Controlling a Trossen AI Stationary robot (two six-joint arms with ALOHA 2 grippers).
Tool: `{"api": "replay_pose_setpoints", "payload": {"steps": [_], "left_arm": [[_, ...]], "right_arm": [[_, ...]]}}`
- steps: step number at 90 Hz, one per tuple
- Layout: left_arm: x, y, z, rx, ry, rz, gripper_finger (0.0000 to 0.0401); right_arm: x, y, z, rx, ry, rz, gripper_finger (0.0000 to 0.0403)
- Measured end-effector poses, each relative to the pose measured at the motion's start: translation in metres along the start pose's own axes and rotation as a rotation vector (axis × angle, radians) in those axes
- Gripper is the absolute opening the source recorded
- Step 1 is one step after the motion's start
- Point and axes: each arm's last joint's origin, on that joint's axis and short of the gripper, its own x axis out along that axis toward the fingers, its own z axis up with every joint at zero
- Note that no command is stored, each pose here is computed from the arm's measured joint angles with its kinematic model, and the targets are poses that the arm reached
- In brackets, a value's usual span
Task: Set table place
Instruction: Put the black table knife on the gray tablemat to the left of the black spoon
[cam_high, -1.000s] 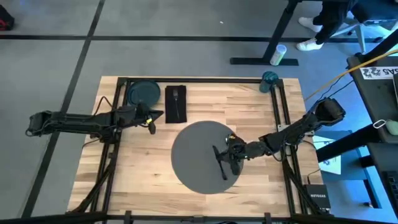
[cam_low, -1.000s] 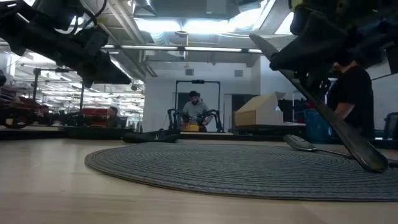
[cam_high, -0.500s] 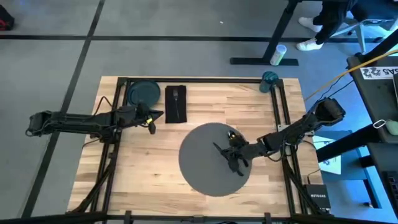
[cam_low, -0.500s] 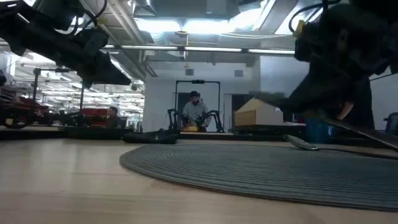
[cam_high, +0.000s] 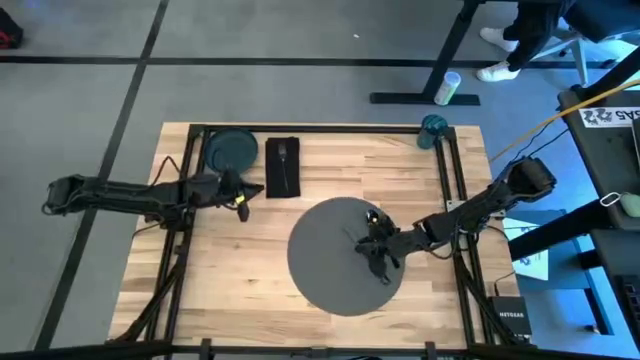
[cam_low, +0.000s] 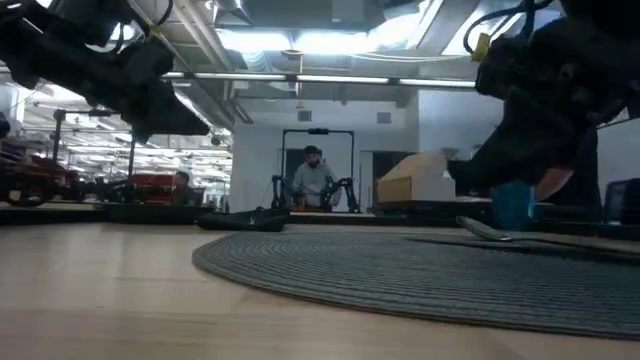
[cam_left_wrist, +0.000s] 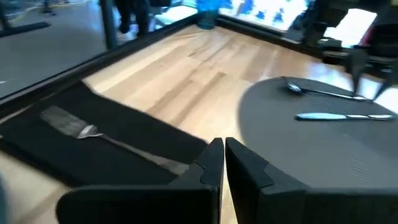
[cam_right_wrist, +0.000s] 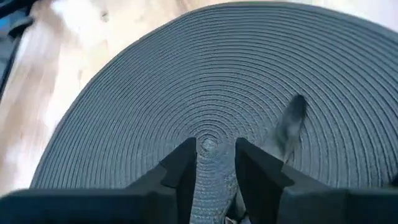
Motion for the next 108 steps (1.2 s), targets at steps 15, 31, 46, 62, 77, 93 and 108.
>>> {"api": "replay_pose_setpoints", "payload": {"steps": [15, 31, 46, 62, 77, 93, 108], "left_arm": [[-0.001, -0.015, -0.007, -0.009, 0.041, -0.09, 0.0], [0.002, -0.033, -0.016, -0.022, 0.091, -0.174, 0.0], [0.01, -0.052, -0.017, -0.019, 0.084, -0.249, 0.0], [0.025, -0.075, -0.014, 0.04, 0.146, -0.265, 0.0], [0.04, -0.095, -0.011, 0.078, 0.184, -0.273, 0.0], [0.052, -0.113, -0.018, 0.117, 0.249, -0.294, 0.0], [0.065, -0.122, -0.037, 0.168, 0.374, -0.256, 0.0]], "right_arm": [[0.0, -0.003, 0.005, -0.159, 0.145, 0.008, 0.0025], [-0.002, -0.005, 0.019, -0.33, 0.288, -0.036, 0.0008], [-0.004, -0.007, 0.034, -0.437, 0.338, -0.065, 0.0002], [-0.003, -0.013, 0.039, -0.471, 0.343, -0.076, 0.0], [-0.003, -0.014, 0.038, -0.492, 0.358, -0.073, 0.0], [-0.005, -0.016, 0.035, -0.502, 0.4, -0.086, 0.0], [-0.005, -0.016, 0.033, -0.502, 0.426, -0.065, 0.0]]}}
